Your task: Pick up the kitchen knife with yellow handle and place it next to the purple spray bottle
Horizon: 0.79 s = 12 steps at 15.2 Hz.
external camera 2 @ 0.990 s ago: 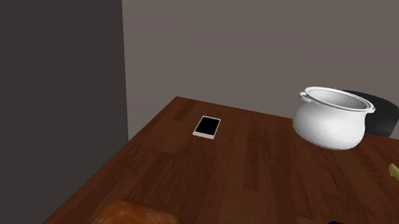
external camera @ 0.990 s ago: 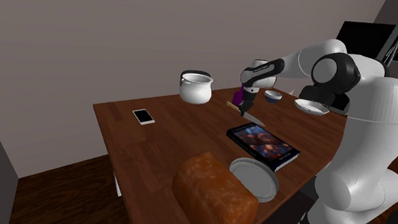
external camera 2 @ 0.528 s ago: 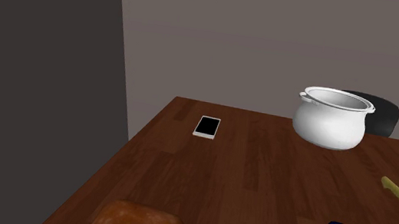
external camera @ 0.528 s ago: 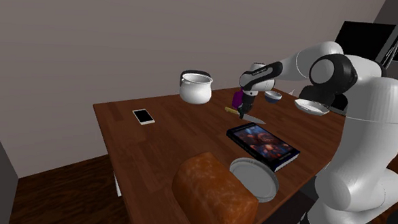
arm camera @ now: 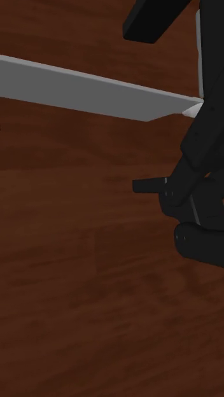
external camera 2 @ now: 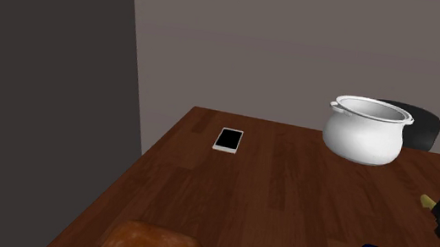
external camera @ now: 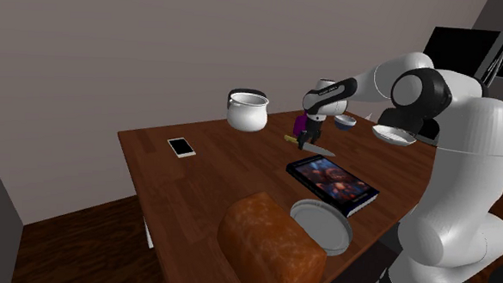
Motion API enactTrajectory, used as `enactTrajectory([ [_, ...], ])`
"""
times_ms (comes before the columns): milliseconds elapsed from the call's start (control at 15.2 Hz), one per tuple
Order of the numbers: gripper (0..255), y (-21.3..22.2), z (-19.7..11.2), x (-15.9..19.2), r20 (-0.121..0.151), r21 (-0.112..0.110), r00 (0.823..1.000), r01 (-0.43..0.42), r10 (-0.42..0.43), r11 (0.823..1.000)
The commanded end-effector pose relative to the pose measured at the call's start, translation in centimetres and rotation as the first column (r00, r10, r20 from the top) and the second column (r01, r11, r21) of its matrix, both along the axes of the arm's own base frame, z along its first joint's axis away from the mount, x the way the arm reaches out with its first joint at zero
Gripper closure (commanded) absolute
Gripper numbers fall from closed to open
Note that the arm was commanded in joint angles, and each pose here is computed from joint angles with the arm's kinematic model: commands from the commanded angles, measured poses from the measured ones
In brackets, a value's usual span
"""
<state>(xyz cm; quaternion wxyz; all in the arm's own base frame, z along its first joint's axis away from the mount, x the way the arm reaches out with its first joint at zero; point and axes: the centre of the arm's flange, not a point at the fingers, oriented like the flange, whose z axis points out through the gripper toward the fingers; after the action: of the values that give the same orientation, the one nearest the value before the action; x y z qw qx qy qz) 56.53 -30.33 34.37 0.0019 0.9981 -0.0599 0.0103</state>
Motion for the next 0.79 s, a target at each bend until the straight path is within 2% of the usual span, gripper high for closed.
enactTrajectory([
  [0, 0, 0.0, 0.0, 0.0, 0.0, 0.0, 1.0, 0.0, 0.0, 1.0],
  [264, 0, 0.0, 5.0, -0.1, 0.0, 0.0, 1.0, 0.0, 0.0, 1.0],
  [726, 0, 0.0, 5.0, -0.1, 0.0, 0.0, 1.0, 0.0, 0.0, 1.0],
])
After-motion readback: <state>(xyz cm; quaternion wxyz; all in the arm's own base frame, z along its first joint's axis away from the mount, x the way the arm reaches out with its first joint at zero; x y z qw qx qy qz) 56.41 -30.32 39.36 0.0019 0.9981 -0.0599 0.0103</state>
